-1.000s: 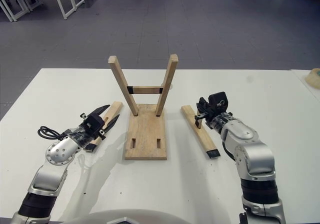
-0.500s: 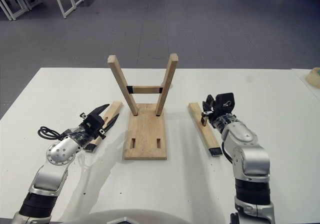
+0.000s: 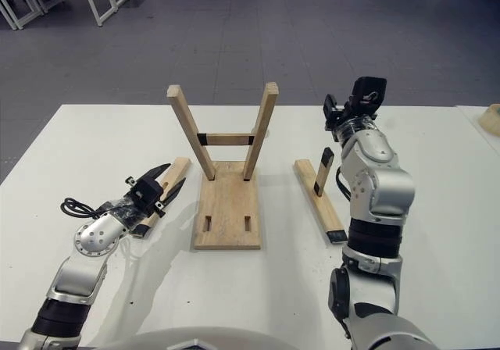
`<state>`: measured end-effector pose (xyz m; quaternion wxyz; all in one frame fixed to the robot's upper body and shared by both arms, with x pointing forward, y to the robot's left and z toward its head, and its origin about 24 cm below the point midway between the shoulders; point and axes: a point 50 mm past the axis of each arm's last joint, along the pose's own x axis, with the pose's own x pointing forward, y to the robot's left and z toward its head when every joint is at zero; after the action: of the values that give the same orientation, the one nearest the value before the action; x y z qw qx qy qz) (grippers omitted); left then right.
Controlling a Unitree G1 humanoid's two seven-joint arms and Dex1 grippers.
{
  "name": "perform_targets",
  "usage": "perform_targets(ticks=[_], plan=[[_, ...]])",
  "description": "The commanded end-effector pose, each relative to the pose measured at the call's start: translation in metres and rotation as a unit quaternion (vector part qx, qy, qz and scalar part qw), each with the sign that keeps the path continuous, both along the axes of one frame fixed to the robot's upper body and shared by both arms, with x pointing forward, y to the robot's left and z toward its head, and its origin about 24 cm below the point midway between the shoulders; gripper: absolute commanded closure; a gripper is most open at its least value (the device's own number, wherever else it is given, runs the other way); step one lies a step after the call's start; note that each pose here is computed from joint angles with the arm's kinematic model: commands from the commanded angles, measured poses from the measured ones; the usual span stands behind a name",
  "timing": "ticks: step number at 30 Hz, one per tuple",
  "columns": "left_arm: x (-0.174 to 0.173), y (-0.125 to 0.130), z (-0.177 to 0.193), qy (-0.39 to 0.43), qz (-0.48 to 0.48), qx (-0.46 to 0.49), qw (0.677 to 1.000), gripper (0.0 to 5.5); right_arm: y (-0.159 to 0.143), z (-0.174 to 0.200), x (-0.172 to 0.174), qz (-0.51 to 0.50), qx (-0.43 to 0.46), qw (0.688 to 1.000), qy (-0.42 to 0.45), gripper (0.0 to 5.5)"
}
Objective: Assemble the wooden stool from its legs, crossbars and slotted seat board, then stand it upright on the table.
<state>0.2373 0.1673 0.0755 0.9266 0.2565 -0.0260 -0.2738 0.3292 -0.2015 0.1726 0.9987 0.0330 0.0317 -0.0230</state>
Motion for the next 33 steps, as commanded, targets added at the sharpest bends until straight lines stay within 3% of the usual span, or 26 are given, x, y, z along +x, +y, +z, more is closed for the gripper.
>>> perform_targets(ticks=[1,3,7,9,11,15,17,19,23,26,28,31,33], plan=[[0.002,0.001,0.002,-0.007,0.002,0.006,1.000,3.17,0.014,0.007,0.001,0.012,0.006,1.000,-0.012,2.97],[0.002,0.001,0.002,-0.007,0.002,0.006,1.000,3.17,0.015,0.017,0.001,0.012,0.004,0.999,-0.033,2.97],[0.002,0.002,0.003,-0.008,0.001,0.007,1.000,3.17,0.016,0.076,-0.011,0.008,-0.020,0.981,-0.194,2.97],[0.001,0.002,0.003,-0.007,0.001,0.008,1.000,3.17,0.020,0.076,-0.015,0.016,-0.028,0.979,-0.201,2.97],[0.001,0.002,0.002,-0.005,0.001,0.008,1.000,3.17,0.017,0.047,-0.012,0.015,-0.025,0.989,-0.146,2.97],[0.001,0.003,0.001,-0.002,0.002,0.006,1.000,3.17,-0.002,-0.072,-0.013,-0.005,-0.002,0.997,0.075,2.97],[0.001,0.003,0.000,0.001,0.002,0.006,1.000,3.17,-0.013,-0.100,-0.019,-0.013,0.012,0.992,0.125,2.97],[0.001,0.004,0.000,0.003,0.002,0.007,1.000,3.17,-0.016,-0.088,-0.016,-0.007,0.022,0.995,0.102,2.97],[0.001,0.003,-0.002,0.005,0.003,0.007,1.000,3.17,-0.011,-0.022,-0.011,0.018,0.024,0.999,-0.015,2.97],[-0.001,0.005,-0.003,0.005,0.007,0.007,1.000,3.17,-0.008,0.034,-0.027,0.027,0.025,0.992,-0.118,2.97],[-0.002,0.006,-0.003,0.003,0.009,0.007,1.000,3.17,-0.018,0.052,-0.039,0.009,0.021,0.988,-0.150,2.97],[-0.002,0.006,-0.002,0.001,0.013,0.007,1.000,3.17,-0.037,0.040,-0.054,-0.013,-0.002,0.993,-0.120,2.97],[-0.003,0.007,-0.002,0.001,0.017,0.006,1.000,3.17,-0.050,0.004,-0.068,-0.023,-0.006,0.998,-0.064,2.97]])
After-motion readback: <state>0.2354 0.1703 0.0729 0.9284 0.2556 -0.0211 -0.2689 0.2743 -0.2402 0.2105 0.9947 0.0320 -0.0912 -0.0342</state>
